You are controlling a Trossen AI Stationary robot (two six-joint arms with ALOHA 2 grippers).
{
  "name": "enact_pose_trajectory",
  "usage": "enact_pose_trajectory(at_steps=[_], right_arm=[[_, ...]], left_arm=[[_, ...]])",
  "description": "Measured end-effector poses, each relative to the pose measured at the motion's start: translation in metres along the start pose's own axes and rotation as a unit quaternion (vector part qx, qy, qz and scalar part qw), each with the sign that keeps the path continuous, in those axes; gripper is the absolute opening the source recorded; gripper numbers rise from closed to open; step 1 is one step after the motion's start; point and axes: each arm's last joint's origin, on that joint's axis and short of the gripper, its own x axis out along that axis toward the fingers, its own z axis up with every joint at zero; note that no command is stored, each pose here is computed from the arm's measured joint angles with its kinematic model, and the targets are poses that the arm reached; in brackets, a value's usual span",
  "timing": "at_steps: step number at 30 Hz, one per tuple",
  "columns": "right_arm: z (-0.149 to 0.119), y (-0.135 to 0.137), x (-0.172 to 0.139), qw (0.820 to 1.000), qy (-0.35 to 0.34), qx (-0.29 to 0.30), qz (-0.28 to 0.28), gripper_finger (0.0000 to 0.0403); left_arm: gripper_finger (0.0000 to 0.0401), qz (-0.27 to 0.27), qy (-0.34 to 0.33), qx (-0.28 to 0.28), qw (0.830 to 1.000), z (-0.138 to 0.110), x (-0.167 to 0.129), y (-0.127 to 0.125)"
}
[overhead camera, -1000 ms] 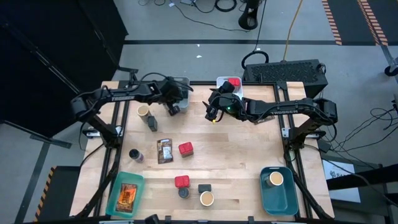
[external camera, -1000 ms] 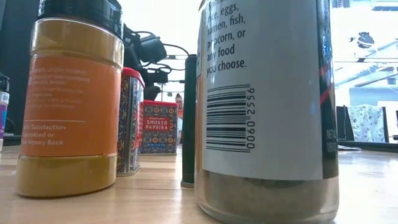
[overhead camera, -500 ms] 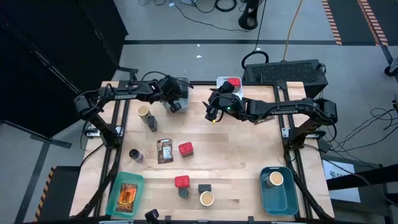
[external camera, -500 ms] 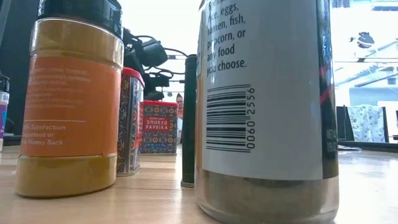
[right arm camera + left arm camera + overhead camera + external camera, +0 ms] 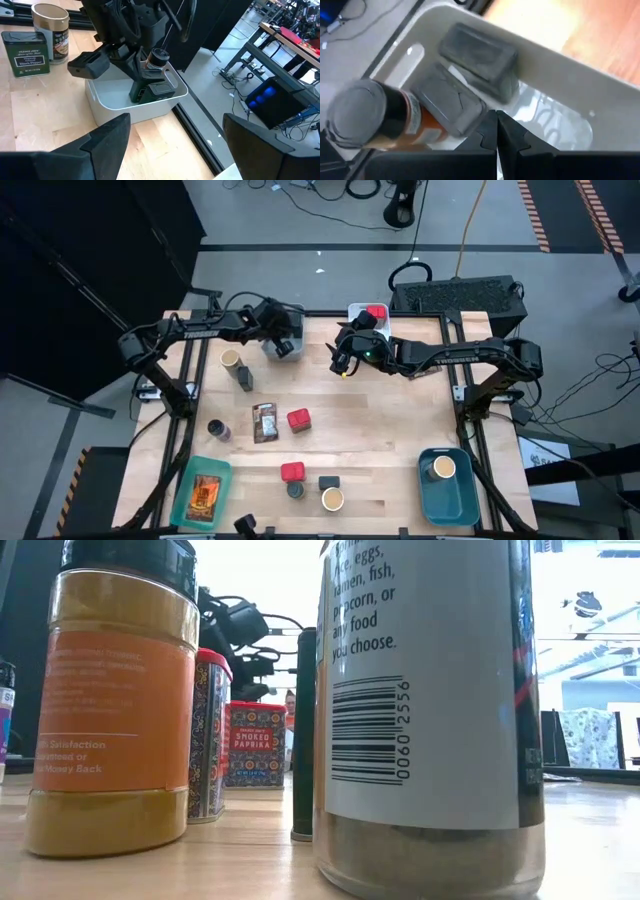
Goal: Sort spices by type
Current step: Put the black spice can into the gray bin
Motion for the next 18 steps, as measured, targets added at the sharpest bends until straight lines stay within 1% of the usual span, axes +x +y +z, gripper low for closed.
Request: enact_pose_trajectory(at_steps=[3,7,12,15,18], right_arm=[[0.000,0.000,0.000,1.000,0.000,0.000,0.000,0.0300],[0.000,0.000,0.000,1.000,0.000,0.000,0.000,0.0300],[0.000,-0.002,0.001,1.000,0.001,0.002,-0.003,0.0300],[-0.001,-0.004,0.002,1.000,0.002,0.003,-0.005,0.0300],[-0.001,-0.004,0.002,1.000,0.003,0.003,-0.005,0.0300]], left_arm=[[0.0002,-0.006,0.031,0.009,0.999,-0.006,-0.003,-0.002],[0.0002,-0.013,0.068,0.044,0.997,-0.013,-0.004,-0.002],[0.0002,0.014,0.046,0.033,0.998,-0.009,-0.001,0.007],[0.0002,0.020,0.024,0.027,0.999,-0.005,0.000,0.011],[0.0002,0.021,0.017,0.023,0.999,-0.005,0.000,0.014]])
